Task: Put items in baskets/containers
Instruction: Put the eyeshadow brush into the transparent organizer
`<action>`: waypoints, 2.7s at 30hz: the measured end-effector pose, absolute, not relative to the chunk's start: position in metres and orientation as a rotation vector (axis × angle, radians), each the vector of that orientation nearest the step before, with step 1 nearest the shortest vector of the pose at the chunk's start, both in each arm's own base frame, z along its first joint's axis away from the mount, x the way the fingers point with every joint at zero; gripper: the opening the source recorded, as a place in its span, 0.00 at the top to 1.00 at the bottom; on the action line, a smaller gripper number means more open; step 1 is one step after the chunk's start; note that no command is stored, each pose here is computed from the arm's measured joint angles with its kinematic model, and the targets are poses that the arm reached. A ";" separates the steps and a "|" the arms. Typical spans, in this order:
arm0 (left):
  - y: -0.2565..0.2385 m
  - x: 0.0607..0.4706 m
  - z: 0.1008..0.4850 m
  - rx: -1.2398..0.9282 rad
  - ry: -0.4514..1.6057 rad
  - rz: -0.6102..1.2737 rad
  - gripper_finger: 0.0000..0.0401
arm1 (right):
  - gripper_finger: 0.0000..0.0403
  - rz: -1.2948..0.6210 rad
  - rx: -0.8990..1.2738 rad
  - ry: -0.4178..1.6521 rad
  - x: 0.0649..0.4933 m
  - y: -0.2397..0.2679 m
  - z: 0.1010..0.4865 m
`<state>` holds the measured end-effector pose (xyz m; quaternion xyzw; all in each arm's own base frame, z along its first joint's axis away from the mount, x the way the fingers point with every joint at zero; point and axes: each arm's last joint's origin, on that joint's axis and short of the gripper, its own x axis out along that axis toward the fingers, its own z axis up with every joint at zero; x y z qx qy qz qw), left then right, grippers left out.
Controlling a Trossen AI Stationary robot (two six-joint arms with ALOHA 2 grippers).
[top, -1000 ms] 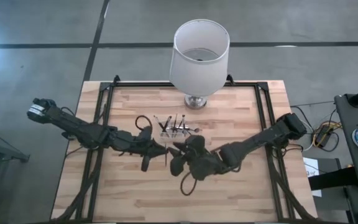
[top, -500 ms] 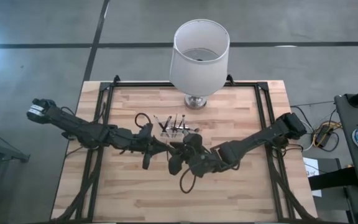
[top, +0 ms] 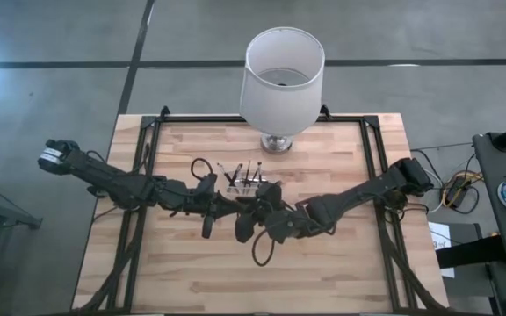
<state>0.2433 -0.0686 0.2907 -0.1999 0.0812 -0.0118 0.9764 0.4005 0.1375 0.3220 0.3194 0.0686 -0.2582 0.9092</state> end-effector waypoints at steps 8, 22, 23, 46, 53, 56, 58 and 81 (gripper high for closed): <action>-0.068 0.243 0.291 -0.404 0.164 -0.024 0.97 | 0.88 -0.526 0.638 0.154 0.402 0.137 0.321; -0.065 0.244 0.291 -0.406 0.163 -0.011 0.97 | 0.89 -0.532 0.635 0.169 0.402 0.137 0.318; -0.065 0.244 0.290 -0.406 0.164 -0.010 0.97 | 0.89 -0.532 0.636 0.170 0.402 0.137 0.318; -0.059 0.246 0.291 -0.416 0.156 0.022 0.96 | 0.96 -0.603 0.587 0.145 0.402 0.135 0.315; -0.059 0.244 0.285 -0.434 0.216 0.059 0.76 | 0.96 -0.602 0.560 0.159 0.402 0.135 0.314; -0.060 0.241 0.278 -0.402 0.276 0.122 0.62 | 0.96 -0.619 0.540 0.165 0.401 0.135 0.312; -0.059 0.238 0.274 -0.384 0.316 0.172 0.53 | 0.96 -0.660 0.516 0.152 0.400 0.133 0.312; -0.067 0.156 0.301 -0.453 0.306 0.041 0.37 | 0.97 -1.041 0.228 0.214 0.433 0.071 0.244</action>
